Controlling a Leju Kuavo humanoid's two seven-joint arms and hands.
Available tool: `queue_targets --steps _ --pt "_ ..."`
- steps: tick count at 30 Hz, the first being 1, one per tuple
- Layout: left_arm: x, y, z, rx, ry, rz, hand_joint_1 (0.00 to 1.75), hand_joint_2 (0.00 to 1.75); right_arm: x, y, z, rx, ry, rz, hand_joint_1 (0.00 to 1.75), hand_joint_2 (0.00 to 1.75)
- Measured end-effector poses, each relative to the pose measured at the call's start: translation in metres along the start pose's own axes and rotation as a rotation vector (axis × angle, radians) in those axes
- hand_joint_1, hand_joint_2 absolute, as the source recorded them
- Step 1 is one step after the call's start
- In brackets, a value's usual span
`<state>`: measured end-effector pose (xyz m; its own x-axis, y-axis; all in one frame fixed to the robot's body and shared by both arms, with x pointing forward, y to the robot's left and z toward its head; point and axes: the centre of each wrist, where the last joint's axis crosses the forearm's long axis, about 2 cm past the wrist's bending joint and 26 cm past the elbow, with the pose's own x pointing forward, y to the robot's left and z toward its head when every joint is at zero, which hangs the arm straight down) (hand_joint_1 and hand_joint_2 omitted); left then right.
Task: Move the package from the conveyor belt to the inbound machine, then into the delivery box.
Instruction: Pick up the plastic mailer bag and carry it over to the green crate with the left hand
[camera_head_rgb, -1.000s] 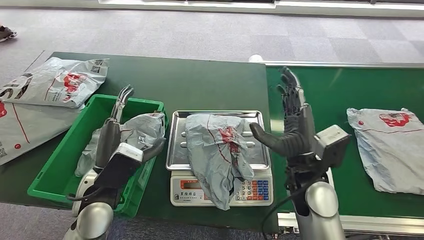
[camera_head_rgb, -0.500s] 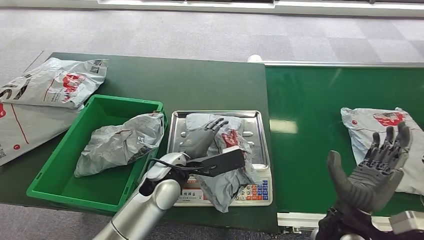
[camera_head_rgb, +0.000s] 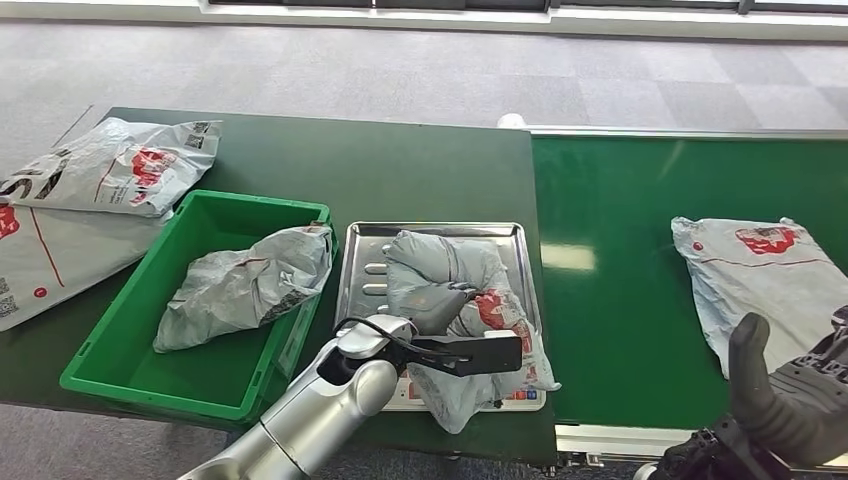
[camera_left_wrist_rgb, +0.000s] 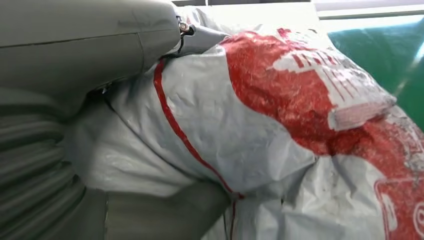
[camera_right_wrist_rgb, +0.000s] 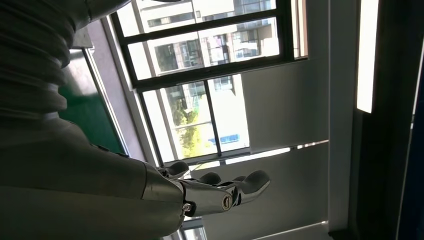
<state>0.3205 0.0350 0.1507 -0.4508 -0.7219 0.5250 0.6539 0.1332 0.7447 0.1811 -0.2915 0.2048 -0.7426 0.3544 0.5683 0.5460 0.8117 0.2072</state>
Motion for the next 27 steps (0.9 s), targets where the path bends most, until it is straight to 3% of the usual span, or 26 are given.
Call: queue_targets --steps 6,10,17,23,27 --pt "0.0 0.003 -0.001 0.032 0.001 0.004 1.75 1.75 0.001 0.0 -0.001 -0.002 -0.005 -0.002 0.0 1.75" --pt "0.0 0.013 0.006 0.183 -0.056 0.139 1.75 1.75 0.001 -0.001 0.0 0.002 0.0 -0.002 0.0 1.75" --pt "-0.009 0.066 0.046 0.512 -0.213 0.395 1.75 1.75 0.002 -0.007 0.007 0.025 0.023 0.007 0.0 1.75" --pt "-0.016 0.093 0.074 0.69 -0.288 0.432 1.75 1.75 0.003 -0.01 0.01 0.028 0.034 0.017 0.0 1.75" --pt "-0.031 0.114 0.1 0.89 -0.316 0.421 1.75 1.75 0.004 -0.014 0.015 0.028 0.058 0.027 0.0 1.75"
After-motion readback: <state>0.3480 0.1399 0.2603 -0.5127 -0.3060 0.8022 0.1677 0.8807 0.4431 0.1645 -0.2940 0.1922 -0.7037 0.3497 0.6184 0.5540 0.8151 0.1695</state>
